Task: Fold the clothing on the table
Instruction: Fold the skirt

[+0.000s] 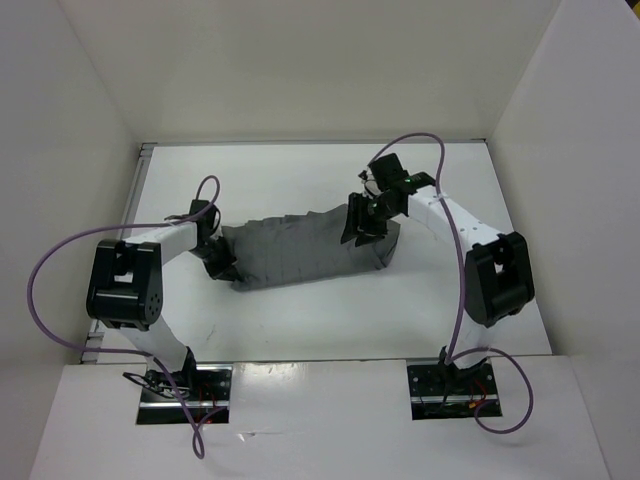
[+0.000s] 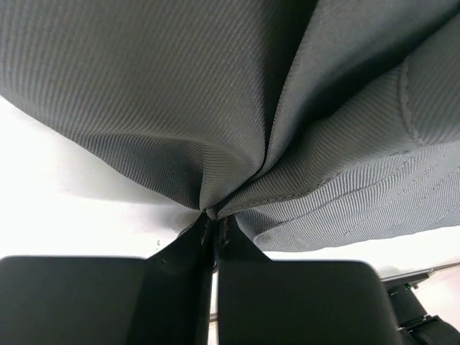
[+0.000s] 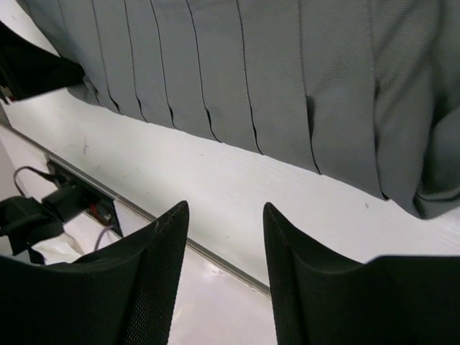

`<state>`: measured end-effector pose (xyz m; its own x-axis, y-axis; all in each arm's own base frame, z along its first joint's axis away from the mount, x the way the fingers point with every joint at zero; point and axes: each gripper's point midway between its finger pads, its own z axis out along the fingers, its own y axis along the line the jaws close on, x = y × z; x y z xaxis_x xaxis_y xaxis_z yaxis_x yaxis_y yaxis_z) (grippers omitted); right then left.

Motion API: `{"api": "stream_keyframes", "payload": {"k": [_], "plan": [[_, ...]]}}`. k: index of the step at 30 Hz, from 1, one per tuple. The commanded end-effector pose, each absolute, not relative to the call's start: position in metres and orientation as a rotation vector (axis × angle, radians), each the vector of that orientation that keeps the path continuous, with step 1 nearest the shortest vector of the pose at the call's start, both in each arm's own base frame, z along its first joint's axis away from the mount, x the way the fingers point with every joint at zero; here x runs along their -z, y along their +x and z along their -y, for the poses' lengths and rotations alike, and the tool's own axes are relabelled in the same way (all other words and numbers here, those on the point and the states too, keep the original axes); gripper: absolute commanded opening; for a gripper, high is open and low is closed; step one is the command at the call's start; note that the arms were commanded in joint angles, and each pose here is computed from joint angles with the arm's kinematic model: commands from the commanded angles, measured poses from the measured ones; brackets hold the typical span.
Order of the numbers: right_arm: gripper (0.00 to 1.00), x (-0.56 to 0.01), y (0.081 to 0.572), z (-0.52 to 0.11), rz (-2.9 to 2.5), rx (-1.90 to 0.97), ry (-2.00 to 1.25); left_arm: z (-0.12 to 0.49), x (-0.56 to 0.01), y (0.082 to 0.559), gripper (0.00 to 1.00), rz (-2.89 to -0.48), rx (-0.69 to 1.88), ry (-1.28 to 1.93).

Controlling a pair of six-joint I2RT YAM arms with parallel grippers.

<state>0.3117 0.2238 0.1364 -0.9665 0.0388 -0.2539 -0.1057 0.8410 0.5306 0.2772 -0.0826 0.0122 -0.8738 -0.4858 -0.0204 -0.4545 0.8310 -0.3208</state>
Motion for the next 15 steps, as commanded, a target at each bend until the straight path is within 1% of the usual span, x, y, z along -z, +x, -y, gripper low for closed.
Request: {"api": "stream_keyframes", "payload": {"k": [1,3,4,8,13,15], "plan": [[0.51,-0.126,0.298,-0.239,-2.832,-0.797,-0.246,0.08,-0.016,0.299,0.0,-2.858,0.451,-0.667],[0.48,-0.11,0.292,-0.247,-2.878,-0.782,-0.313,0.08,-0.032,0.311,0.0,-2.829,0.458,-0.64],[0.44,-0.108,0.29,-0.255,-2.884,-0.796,-0.337,0.08,-0.036,0.316,0.0,-2.818,0.46,-0.622],[0.36,-0.094,0.276,-0.288,-2.919,-0.851,-0.457,0.081,-0.05,0.324,0.0,-2.781,0.47,-0.607],[0.36,-0.085,0.283,-0.317,-2.905,-0.932,-0.534,0.082,-0.051,0.324,0.0,-2.784,0.481,-0.591],[0.36,-0.088,0.293,-0.327,-2.87,-0.97,-0.559,0.081,-0.05,0.322,0.0,-2.794,0.477,-0.582]]}}
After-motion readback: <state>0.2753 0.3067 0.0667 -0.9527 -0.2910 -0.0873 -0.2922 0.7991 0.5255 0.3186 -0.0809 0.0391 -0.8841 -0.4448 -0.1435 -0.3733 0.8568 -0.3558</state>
